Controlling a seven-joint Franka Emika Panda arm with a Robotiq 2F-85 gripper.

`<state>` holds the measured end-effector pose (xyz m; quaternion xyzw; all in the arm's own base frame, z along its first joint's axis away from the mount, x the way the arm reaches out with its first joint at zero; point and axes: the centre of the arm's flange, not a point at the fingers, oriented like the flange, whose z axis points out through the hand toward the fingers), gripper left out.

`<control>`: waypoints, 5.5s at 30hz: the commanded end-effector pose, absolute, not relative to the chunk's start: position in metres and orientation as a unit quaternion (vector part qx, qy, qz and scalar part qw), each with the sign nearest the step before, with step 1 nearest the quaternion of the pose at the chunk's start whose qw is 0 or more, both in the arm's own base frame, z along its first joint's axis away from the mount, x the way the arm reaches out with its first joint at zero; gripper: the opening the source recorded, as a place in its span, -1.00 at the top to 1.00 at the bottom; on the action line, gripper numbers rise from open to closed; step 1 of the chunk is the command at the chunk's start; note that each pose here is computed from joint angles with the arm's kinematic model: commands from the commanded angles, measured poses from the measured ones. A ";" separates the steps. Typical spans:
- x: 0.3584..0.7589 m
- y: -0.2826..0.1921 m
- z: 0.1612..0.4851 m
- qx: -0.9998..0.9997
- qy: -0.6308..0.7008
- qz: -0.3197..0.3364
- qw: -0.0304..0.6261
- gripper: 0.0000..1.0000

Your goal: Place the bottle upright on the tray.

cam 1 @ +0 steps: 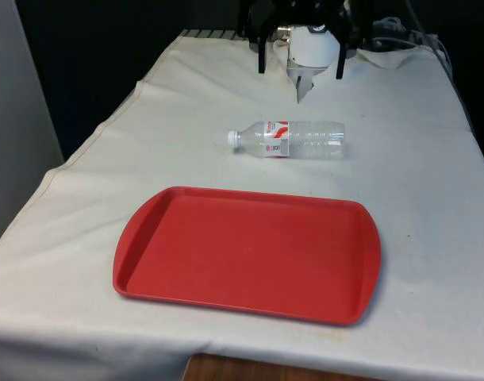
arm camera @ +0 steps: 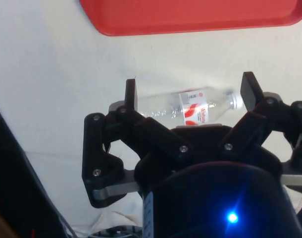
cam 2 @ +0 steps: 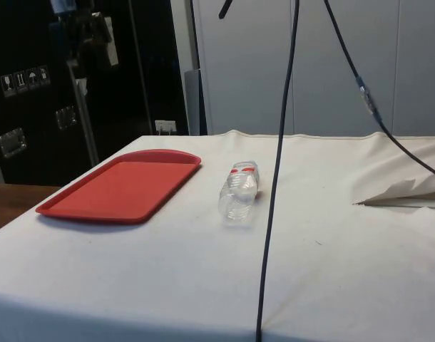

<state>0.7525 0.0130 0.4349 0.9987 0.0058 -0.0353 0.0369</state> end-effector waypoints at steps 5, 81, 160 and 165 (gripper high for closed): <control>0.754 0.016 0.427 0.999 0.005 -0.022 0.047 -1.00; 0.721 0.001 0.476 0.996 -0.002 -0.009 0.091 -1.00; 0.687 0.019 0.382 0.996 -0.011 -0.009 0.093 -1.00; 0.687 0.017 0.383 0.996 -0.010 -0.018 0.092 -1.00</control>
